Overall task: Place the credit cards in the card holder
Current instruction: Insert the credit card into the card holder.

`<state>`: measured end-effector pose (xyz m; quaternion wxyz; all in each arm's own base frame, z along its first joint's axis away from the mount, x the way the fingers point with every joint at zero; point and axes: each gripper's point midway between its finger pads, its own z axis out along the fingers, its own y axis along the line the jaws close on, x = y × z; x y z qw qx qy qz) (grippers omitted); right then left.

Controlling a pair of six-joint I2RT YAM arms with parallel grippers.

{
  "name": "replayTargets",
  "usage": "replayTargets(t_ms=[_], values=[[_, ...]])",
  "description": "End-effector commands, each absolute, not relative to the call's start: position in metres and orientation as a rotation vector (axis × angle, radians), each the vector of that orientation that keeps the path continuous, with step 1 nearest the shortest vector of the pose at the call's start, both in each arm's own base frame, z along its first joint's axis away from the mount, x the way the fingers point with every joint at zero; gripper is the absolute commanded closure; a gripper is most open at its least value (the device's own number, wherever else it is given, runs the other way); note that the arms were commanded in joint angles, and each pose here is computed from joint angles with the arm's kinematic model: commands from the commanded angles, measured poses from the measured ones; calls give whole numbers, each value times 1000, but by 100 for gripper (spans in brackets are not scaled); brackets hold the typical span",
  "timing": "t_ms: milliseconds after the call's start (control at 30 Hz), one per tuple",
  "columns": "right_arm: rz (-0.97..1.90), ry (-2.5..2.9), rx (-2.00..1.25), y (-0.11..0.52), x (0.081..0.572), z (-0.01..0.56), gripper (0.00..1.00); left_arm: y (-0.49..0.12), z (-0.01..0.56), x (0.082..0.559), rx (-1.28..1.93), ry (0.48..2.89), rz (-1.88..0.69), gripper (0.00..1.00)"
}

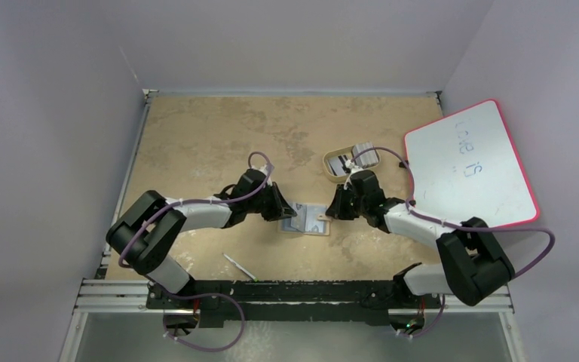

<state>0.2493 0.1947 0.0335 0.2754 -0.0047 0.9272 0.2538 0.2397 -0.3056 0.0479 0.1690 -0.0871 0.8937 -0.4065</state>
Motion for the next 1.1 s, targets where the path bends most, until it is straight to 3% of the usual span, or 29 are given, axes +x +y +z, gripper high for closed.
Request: replayTargets(t_ms=[0,367,1067], values=[[683,2450,-18,195,252,42,81,-310,74,242,-220,2461,-1221,100],[693,2422,-6,195,254,52,73,-308,60,244,-156,2497,-1154,100],[687,2461,-3,195,251,36,70,-315,68,245,-50,2468,-1186,100]])
